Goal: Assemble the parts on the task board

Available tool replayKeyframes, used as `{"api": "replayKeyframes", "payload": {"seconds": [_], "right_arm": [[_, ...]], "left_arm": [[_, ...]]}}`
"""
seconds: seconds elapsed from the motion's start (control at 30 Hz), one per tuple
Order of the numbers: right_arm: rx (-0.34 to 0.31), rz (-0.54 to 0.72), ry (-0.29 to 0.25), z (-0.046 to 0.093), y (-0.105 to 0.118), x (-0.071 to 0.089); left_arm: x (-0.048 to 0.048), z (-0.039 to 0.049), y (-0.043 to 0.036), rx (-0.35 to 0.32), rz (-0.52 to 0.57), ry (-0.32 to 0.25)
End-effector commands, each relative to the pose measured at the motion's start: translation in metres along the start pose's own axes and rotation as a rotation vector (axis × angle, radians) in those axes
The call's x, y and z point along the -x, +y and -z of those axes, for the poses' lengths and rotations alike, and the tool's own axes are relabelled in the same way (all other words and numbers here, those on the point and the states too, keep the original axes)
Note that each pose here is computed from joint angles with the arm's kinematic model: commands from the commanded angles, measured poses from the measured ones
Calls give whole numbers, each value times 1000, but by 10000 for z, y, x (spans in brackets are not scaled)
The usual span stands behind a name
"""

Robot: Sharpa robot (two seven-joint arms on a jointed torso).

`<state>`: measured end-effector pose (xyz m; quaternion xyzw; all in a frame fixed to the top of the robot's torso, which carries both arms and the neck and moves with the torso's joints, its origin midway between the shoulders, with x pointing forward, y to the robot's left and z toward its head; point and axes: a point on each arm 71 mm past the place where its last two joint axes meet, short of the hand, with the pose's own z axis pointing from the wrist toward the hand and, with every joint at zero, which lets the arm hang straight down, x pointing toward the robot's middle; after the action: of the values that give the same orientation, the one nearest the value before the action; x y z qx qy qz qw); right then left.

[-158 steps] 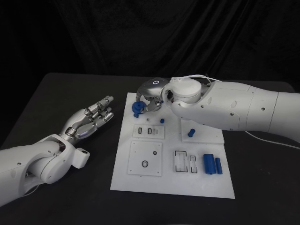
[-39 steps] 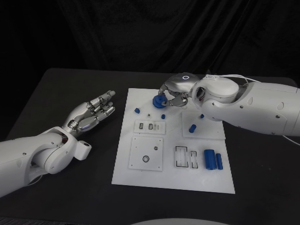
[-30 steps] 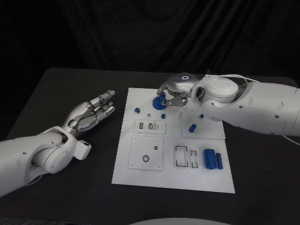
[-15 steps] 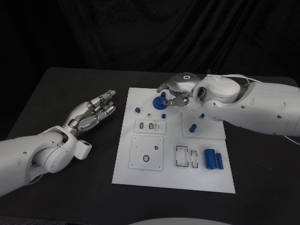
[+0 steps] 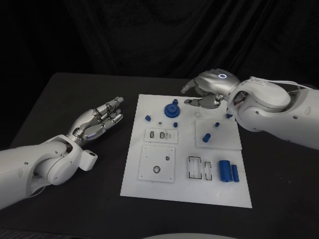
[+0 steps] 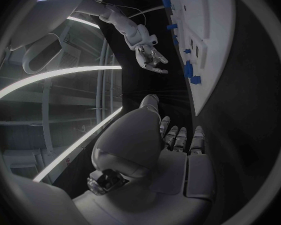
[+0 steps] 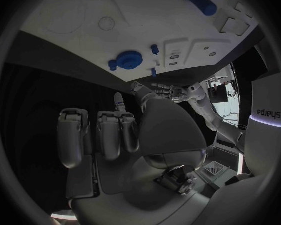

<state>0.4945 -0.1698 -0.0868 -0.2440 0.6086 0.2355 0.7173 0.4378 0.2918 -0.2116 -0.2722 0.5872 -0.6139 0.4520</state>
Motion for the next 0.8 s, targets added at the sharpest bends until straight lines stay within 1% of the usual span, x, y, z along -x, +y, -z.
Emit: {"api": "replayKeyframes", "payload": {"seconds": [0.03,0.13,0.17,0.3,0.33,0.4,0.53,0.67,0.8], "right_arm": [[-23,-8,-55,139,-30,99],[-74,-8,-18,354,-148,119],[-100,-7,6,449,-221,117],[-181,-36,59,674,-437,86],[-190,-39,64,697,-459,80],[-229,-50,79,800,-554,53],[-290,-61,87,973,-724,-10],[-330,-65,94,1090,-840,-89],[-354,-66,102,1160,-903,-144]], "left_arm": [[-14,-3,-126,-163,5,3],[-20,-7,-126,-163,6,4],[-22,-8,-126,-163,6,4],[-33,-15,-126,-164,8,7],[-36,-18,-126,-164,8,8],[-53,-36,-122,-165,11,12],[-94,-79,-114,-169,19,24],[-115,-101,-111,-172,22,30],[-119,-111,-108,-173,23,33]]}}
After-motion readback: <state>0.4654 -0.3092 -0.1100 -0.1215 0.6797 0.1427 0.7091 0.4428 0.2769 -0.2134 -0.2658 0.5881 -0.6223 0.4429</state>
